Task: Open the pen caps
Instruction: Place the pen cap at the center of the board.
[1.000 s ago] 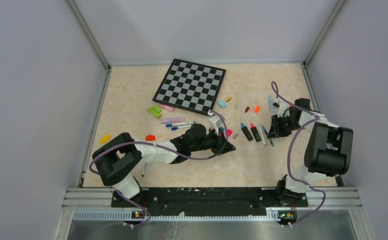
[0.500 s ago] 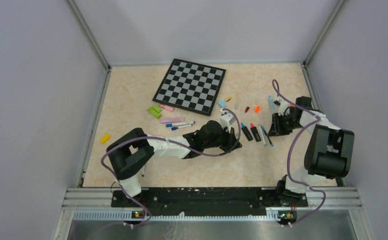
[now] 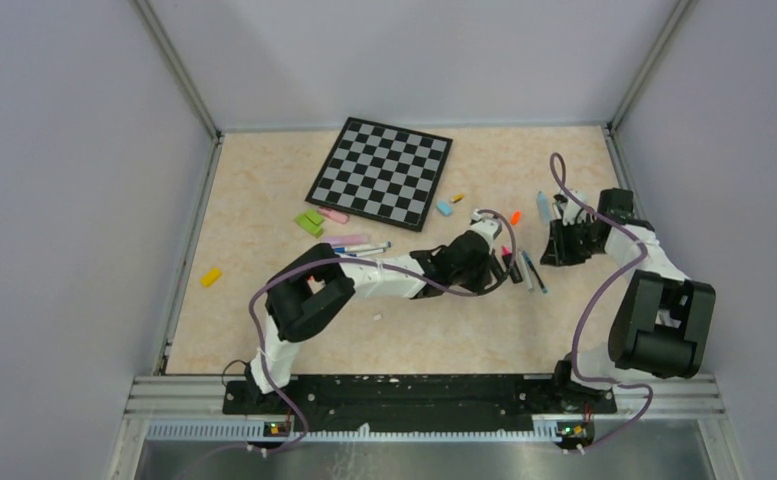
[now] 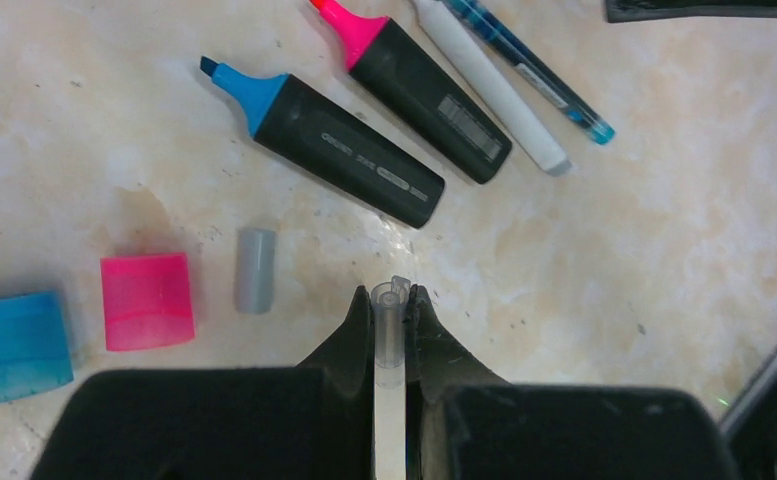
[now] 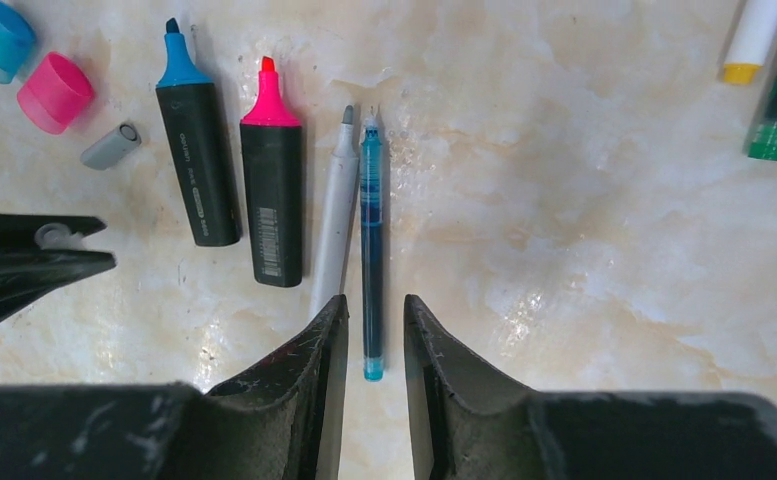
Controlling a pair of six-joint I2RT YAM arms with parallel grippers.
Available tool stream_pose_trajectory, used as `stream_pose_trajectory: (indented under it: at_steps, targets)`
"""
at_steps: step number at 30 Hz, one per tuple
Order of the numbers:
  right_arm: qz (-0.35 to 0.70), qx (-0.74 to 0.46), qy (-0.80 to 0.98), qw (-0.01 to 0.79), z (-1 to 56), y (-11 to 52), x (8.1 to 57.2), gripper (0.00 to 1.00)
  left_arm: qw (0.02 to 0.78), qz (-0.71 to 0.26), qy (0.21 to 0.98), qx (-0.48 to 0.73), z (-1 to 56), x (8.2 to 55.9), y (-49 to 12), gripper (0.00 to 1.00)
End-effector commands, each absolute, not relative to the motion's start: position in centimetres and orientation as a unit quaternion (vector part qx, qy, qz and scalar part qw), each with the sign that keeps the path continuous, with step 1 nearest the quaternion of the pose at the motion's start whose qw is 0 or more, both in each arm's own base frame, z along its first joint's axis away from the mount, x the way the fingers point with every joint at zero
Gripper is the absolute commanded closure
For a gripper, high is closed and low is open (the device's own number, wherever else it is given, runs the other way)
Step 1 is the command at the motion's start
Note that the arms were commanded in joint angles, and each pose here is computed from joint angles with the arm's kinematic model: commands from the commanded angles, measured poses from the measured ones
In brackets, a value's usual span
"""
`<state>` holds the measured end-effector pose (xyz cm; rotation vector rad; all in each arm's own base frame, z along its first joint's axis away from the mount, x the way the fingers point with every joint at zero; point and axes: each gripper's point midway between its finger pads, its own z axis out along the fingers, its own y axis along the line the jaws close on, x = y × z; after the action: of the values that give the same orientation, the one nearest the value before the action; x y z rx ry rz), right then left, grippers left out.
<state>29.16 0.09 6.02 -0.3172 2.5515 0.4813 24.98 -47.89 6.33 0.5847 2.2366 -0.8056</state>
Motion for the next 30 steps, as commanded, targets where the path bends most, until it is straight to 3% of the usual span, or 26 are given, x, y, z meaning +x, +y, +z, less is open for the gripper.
stream_pose_trajectory:
  at_steps: [1, 6, 13, 22, 30]
  targets:
    - [0.157, -0.124, 0.93, 0.308, 8.7, -0.8, 30.8, 0.74, 0.347, -0.255, 0.872, 0.235, 5.4, 26.6, -48.1, 0.99]
    - [0.16, -0.126, 0.928, 0.313, 9.0, -0.6, 30.8, 0.74, 0.336, -0.221, 0.883, 0.241, 3.7, 27.3, -48.2, 0.95]
    - [0.163, -0.128, 0.925, 0.319, 9.4, -0.5, 30.8, 0.74, 0.33, -0.207, 0.888, 0.242, 3.3, 27.6, -48.3, 0.76]
    - [0.165, -0.128, 0.924, 0.321, 9.5, -0.5, 30.7, 0.74, 0.336, -0.226, 0.882, 0.241, 5.2, 27.4, -48.7, 0.69]
    - [0.169, -0.134, 0.92, 0.327, 9.7, -0.3, 30.7, 0.74, 0.362, -0.288, 0.852, 0.245, 10.5, 26.0, -48.3, 0.63]
